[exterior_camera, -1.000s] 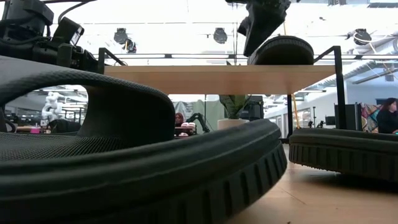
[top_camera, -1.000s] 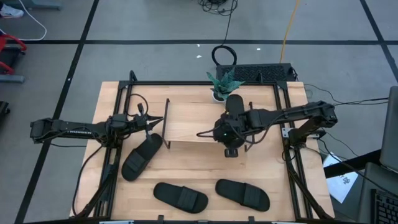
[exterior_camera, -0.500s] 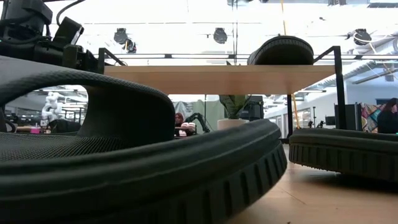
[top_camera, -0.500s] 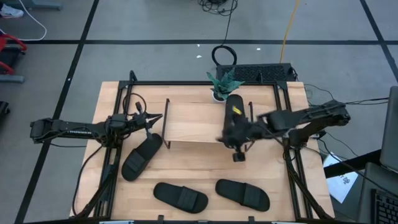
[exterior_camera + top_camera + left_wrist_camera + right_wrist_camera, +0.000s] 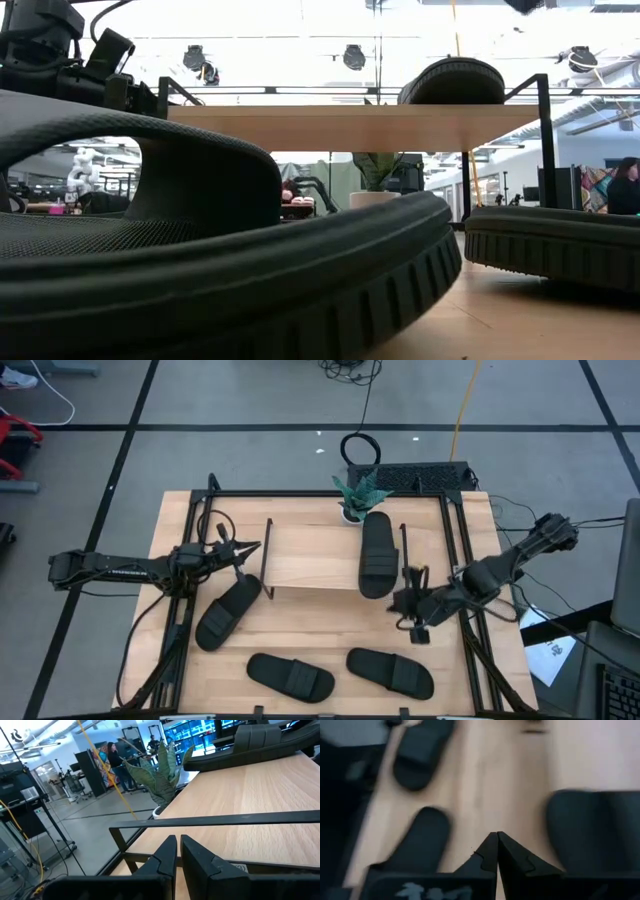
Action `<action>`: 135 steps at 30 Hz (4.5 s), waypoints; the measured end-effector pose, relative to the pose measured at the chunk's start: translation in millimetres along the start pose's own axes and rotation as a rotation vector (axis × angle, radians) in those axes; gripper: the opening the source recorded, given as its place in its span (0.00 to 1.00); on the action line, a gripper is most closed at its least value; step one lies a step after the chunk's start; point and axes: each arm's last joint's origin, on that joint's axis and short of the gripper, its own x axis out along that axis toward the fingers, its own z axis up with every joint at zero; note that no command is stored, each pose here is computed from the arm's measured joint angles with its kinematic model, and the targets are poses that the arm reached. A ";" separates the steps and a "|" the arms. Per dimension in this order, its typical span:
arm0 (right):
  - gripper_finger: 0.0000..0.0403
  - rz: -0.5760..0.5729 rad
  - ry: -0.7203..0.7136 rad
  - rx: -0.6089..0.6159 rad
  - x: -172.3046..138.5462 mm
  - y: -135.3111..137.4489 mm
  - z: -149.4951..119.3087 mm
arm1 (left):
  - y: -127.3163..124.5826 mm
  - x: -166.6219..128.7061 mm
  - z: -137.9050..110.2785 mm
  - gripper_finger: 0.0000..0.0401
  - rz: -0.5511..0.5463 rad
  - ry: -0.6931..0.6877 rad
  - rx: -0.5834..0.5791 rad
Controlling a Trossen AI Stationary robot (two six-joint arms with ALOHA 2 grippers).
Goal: Pick and place slides into the shelf
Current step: Adjust the shelf, then put the left black slipper on the shelf
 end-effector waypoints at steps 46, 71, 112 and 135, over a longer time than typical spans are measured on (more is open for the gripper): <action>0.00 -0.176 0.150 0.107 37.8 -36.9 -59.9 | -0.8 0.0 0.3 0.08 -0.030 -0.009 -0.037; 0.00 -0.030 -0.416 -0.014 -69.4 -56.4 -58.2 | 0.4 -9.0 14.2 0.08 -0.020 -0.137 0.138; 0.00 -0.003 -0.839 -0.034 -52.6 -91.4 -143.1 | 31.8 -41.9 98.0 0.00 -0.247 -0.079 -0.069; 0.00 0.008 -0.848 -0.096 -23.5 -87.9 -150.4 | 42.1 -30.1 151.5 0.03 -0.503 0.913 0.057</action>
